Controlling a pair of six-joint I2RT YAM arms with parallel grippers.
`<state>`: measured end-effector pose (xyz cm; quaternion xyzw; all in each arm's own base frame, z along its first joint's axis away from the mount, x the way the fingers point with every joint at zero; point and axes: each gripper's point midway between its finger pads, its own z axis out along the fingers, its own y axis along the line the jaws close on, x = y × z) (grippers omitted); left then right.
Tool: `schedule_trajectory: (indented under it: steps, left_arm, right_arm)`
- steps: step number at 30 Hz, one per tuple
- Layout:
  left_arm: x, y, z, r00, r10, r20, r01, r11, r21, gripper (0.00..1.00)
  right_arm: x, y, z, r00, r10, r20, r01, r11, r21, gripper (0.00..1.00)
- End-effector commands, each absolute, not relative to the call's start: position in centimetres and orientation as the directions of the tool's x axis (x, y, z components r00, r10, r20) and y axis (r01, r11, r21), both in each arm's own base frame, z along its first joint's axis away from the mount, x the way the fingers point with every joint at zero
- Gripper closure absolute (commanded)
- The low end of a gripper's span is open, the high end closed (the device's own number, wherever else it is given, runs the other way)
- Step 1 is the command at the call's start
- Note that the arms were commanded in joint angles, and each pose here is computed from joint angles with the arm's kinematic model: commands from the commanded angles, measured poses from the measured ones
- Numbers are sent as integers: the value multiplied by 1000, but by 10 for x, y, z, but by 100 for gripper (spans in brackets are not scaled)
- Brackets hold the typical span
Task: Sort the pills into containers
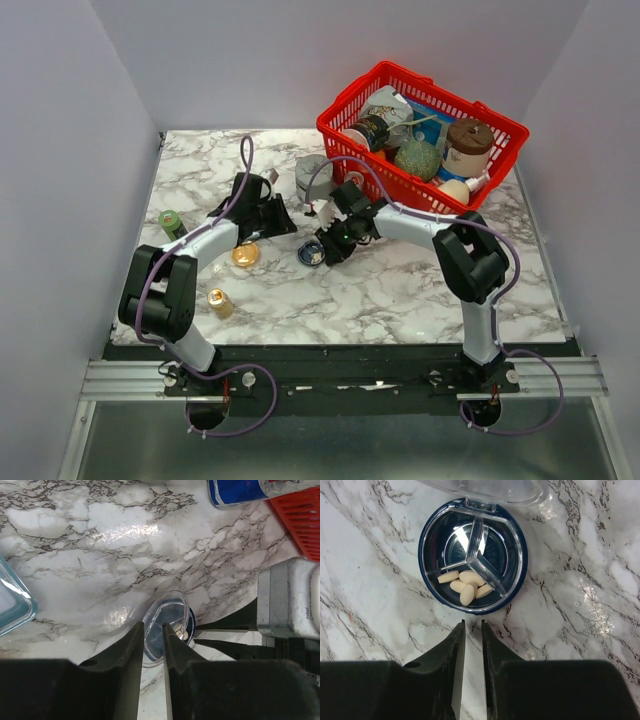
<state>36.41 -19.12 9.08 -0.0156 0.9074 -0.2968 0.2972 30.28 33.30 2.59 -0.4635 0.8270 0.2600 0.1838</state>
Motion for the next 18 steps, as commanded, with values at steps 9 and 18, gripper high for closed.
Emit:
schedule_trajectory:
  steps: [9,18]
  left_arm:
    - [349,-213,86,-840,-191,-508,184,780,-598,71]
    - [345,-214,73,-852,-171,-496,168,807,-566,72]
  right_arm:
    - [307,342,22,-537,-652,-536,-842,454,291,73]
    - [307,344,27,-530,-647,-549,-847,445,293,73]
